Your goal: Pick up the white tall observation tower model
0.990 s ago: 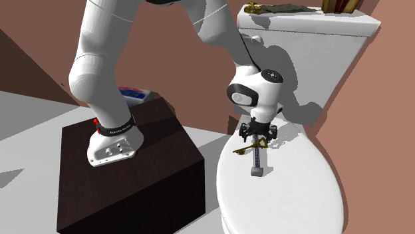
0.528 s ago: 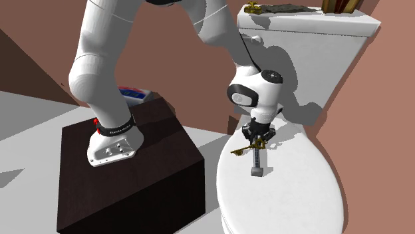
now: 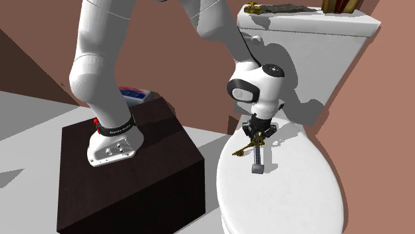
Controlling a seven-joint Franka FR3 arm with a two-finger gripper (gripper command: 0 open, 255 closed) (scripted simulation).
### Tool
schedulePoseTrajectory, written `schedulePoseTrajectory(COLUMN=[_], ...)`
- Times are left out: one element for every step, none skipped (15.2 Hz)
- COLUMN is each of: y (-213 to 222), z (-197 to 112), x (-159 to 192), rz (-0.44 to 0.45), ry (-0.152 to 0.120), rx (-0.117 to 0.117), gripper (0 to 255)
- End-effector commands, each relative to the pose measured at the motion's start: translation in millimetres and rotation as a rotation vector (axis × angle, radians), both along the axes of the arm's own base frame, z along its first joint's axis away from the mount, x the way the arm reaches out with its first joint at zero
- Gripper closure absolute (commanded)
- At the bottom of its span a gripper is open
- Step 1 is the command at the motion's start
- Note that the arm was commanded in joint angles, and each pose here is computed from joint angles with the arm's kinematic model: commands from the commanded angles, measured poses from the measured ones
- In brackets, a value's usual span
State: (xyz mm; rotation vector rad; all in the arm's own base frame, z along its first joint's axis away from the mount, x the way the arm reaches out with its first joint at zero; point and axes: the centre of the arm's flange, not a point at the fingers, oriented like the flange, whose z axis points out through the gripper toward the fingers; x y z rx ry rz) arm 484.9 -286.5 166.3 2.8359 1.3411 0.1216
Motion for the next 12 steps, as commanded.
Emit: schedulePoseTrajectory(y=[0,0,0,0,0,0,0,0,0,0,0,0], z=[11,16,21,26,32,37,42,47,53,58,59,59], x=[1,1,1,1,1,1,1,1,1,1,1,1], rz=[0.0,0.0,0.0,0.0,0.0,0.0,0.0,0.0,0.0,0.0,0.0,0.0], ry=[0.0,0.0,0.0,0.0,0.0,0.0,0.0,0.0,0.0,0.0,0.0,0.0], rx=[0.0,0.0,0.0,0.0,0.0,0.0,0.0,0.0,0.0,0.0,0.0,0.0], gripper=[255,255,255,255,255,255,255,255,255,255,255,255])
